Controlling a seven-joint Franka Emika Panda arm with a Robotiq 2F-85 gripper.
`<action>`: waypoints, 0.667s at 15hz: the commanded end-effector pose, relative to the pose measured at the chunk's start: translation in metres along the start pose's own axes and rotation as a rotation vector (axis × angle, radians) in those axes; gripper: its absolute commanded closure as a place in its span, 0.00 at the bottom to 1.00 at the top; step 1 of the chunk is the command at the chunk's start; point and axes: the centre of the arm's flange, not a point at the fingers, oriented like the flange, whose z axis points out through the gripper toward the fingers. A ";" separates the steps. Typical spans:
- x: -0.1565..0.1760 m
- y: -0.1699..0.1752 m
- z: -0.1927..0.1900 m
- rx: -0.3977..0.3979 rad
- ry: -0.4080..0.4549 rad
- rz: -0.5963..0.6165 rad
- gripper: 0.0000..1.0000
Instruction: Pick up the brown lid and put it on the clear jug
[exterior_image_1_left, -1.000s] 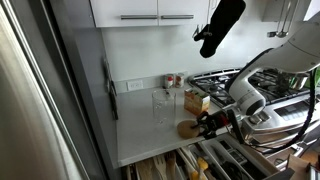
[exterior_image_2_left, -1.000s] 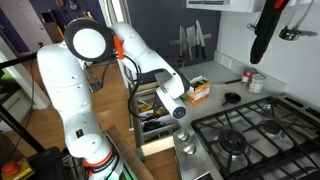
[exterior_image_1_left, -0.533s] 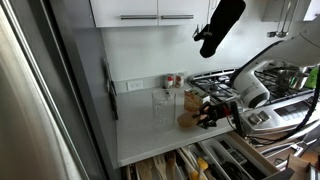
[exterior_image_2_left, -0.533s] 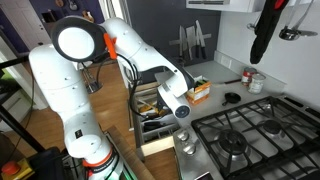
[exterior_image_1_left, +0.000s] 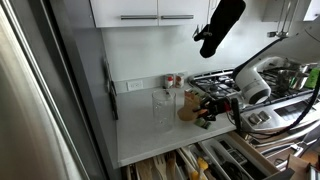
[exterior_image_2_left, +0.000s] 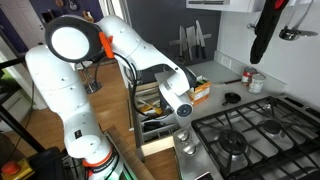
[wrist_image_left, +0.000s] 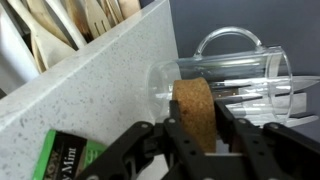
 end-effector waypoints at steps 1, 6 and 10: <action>-0.006 -0.017 -0.028 0.021 0.031 -0.076 0.87; -0.010 -0.041 -0.045 0.062 0.020 -0.166 0.87; -0.015 -0.062 -0.054 0.099 -0.006 -0.236 0.87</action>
